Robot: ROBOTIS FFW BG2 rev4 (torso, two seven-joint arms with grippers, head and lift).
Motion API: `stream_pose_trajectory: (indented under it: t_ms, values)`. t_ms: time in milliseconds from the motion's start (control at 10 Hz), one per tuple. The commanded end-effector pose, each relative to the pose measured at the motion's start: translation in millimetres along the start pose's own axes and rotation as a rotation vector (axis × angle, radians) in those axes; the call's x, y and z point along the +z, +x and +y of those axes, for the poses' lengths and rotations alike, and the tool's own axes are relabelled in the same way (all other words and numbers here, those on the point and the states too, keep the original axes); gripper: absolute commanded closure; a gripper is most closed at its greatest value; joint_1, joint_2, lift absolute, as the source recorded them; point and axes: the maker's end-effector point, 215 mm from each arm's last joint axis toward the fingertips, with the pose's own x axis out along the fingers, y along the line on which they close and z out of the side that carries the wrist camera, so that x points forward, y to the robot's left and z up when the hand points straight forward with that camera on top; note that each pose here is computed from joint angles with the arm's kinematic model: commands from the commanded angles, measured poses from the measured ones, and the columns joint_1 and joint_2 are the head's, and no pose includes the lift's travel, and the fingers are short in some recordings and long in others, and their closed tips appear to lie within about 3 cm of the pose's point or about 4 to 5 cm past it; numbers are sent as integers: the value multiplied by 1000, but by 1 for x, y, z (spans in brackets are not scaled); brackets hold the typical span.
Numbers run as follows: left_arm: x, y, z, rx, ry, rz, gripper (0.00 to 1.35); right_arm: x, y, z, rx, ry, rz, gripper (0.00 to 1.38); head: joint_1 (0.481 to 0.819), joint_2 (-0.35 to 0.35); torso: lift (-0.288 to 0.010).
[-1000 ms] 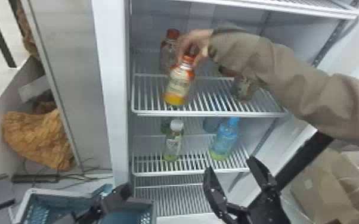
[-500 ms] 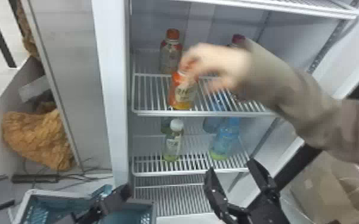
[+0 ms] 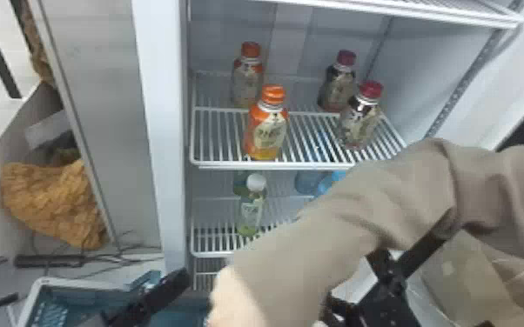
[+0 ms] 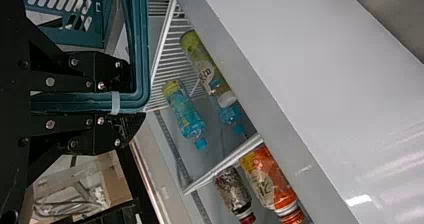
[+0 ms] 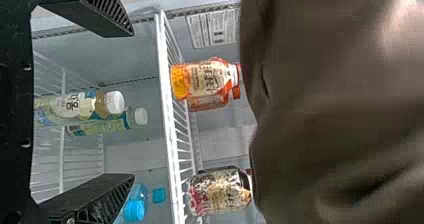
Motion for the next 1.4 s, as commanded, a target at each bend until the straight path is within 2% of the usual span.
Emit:
stream_pose_trajectory:
  t_ms: [0,1300]
  values:
    - [0,0,0,1,-1,0,1205,0,0,0,0,2,0,-2,695,-211,-69]
    - [1,1,-1,-2,1,-2,1204,-2,1,1,7,4,2,-2,695,-210,-69]
